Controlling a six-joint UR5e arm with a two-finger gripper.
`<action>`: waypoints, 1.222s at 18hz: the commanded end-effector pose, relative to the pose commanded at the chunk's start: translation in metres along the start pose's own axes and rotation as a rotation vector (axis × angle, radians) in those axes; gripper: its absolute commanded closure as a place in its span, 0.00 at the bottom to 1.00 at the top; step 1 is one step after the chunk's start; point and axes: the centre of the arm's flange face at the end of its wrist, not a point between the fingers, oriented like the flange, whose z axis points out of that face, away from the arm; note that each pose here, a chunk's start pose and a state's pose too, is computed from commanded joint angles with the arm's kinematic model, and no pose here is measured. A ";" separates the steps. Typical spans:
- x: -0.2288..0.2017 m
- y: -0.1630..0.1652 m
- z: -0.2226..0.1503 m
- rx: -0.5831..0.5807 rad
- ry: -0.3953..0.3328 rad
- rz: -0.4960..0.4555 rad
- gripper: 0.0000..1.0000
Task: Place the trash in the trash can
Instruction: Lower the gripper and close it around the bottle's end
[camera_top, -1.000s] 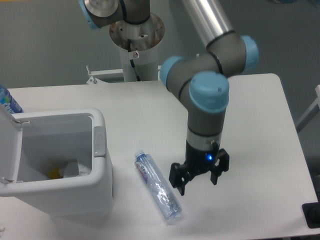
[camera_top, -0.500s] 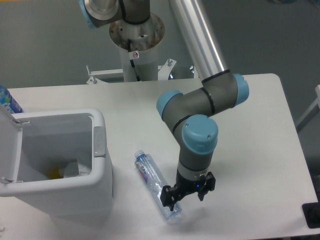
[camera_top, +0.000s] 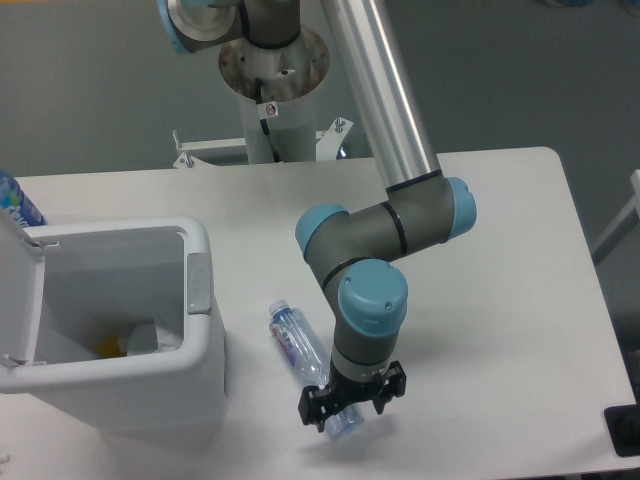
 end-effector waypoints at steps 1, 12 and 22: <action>0.003 0.001 0.002 -0.002 -0.001 0.006 0.00; 0.010 0.006 0.016 -0.006 -0.038 0.016 0.30; 0.015 0.010 0.012 -0.009 -0.052 0.030 0.44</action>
